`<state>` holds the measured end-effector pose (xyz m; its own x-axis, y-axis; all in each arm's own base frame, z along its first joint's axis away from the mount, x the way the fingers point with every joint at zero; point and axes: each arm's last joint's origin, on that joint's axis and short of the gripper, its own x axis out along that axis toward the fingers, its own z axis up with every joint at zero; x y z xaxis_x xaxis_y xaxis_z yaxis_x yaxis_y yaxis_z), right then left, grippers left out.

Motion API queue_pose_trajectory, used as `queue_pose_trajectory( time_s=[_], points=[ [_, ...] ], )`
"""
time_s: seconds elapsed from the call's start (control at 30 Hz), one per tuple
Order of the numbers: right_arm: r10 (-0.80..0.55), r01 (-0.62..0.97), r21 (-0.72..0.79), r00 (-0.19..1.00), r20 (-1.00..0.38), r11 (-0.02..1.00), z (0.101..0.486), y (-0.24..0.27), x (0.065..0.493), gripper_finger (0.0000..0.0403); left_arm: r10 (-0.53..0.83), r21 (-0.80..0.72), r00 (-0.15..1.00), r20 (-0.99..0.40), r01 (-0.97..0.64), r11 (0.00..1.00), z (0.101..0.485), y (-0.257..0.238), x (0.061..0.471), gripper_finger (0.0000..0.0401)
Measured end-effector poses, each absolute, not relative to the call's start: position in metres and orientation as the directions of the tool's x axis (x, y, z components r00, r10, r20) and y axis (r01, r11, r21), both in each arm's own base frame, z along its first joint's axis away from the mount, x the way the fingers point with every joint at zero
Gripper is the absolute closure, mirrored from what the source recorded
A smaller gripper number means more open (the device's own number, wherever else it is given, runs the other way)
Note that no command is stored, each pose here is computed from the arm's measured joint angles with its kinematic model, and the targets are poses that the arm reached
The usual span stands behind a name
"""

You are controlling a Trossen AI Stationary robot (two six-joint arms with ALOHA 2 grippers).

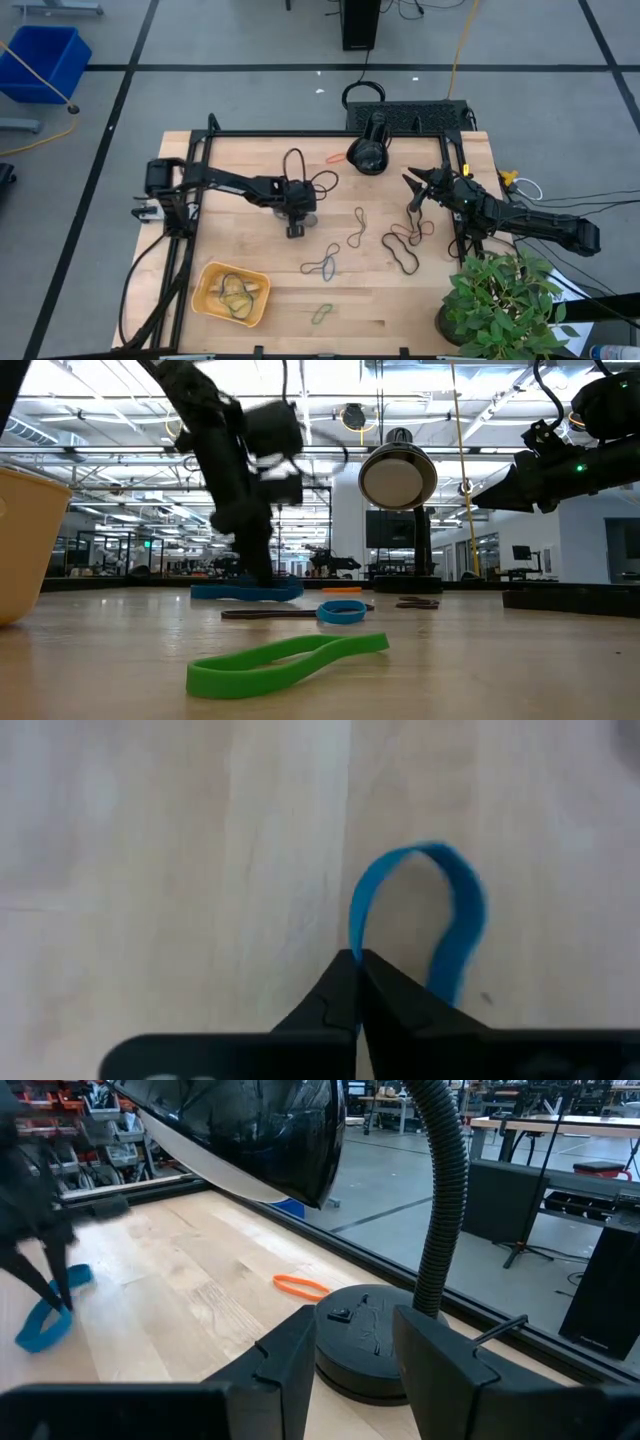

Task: Pick and place rubber bands into bin
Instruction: Put the blue rubberband into the yellow bin

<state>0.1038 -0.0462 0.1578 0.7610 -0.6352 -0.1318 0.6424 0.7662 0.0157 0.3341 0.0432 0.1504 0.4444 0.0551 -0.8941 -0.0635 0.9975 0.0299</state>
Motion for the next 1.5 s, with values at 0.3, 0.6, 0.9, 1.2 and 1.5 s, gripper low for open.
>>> queue_pose_trajectory(
  time_s=[0.3, 0.6, 0.9, 1.2, 1.5],
  points=[
    [-0.635, 0.642, 0.016, 0.761, -0.132, 0.767, 0.158, -0.046, 0.104, 0.0273, 0.059, -0.030, 0.655, -0.753, -0.124, 0.992, 0.250, 0.026, 0.294, 0.0393],
    [-0.635, 0.642, 0.016, 0.761, -0.132, 0.766, 0.158, -0.046, 0.104, 0.0273, -0.059, -0.135, 0.884, -0.463, -0.004, 0.991, 0.337, -0.009, 0.230, 0.0390],
    [-0.635, 0.642, 0.016, 0.761, -0.132, 0.766, 0.158, -0.046, 0.104, 0.0273, -0.274, -0.283, 0.902, -0.334, 0.182, 0.942, 0.366, -0.049, 0.184, 0.0390],
    [-0.635, 0.642, 0.016, 0.761, -0.131, 0.766, 0.158, -0.046, 0.104, 0.0273, -0.321, -0.508, 0.718, -0.618, -0.052, 0.860, 0.334, -0.083, 0.171, 0.0393],
    [-0.635, 0.642, 0.016, 0.761, -0.132, 0.766, 0.158, -0.046, 0.104, 0.0273, -0.298, -0.441, 0.391, -0.871, -0.353, 0.825, 0.288, -0.118, 0.175, 0.0392]
  ],
)
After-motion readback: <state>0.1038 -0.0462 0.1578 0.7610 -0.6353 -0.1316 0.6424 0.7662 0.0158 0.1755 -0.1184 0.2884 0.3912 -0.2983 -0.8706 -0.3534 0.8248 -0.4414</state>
